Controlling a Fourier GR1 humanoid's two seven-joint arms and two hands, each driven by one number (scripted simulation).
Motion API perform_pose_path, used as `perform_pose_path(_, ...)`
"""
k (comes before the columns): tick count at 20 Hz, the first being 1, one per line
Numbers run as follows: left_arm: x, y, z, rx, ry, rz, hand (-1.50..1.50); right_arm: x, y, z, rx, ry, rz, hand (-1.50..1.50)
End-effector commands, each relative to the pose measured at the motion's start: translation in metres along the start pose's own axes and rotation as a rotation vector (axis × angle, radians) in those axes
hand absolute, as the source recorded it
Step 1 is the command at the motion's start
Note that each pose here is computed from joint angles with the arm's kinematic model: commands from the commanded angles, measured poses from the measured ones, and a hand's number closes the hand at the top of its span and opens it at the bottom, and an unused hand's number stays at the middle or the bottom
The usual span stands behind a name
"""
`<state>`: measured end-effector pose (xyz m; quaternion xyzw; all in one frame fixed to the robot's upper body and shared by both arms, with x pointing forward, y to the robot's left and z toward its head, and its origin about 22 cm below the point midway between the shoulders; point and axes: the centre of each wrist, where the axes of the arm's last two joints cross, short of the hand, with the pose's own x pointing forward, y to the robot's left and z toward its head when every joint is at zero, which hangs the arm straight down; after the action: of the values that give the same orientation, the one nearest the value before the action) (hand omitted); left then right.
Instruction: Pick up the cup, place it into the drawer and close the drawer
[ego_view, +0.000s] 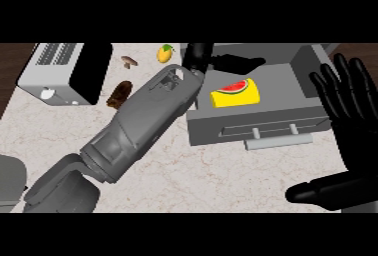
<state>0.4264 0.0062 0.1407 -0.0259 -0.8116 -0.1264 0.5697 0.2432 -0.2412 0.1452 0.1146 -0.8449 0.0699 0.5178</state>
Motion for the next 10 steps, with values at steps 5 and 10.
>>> perform_pose_path(5, 0.018, -0.004, -0.003, 0.02, -0.11, 0.208, -1.5, -0.005, -0.005, 0.013, 0.016, 0.032, -0.053, -1.5)
perform_pose_path(10, 0.012, 0.011, 0.001, 0.002, -0.077, 0.292, -1.5, 0.01, -0.011, 0.016, 0.067, 0.034, -0.012, 1.5)
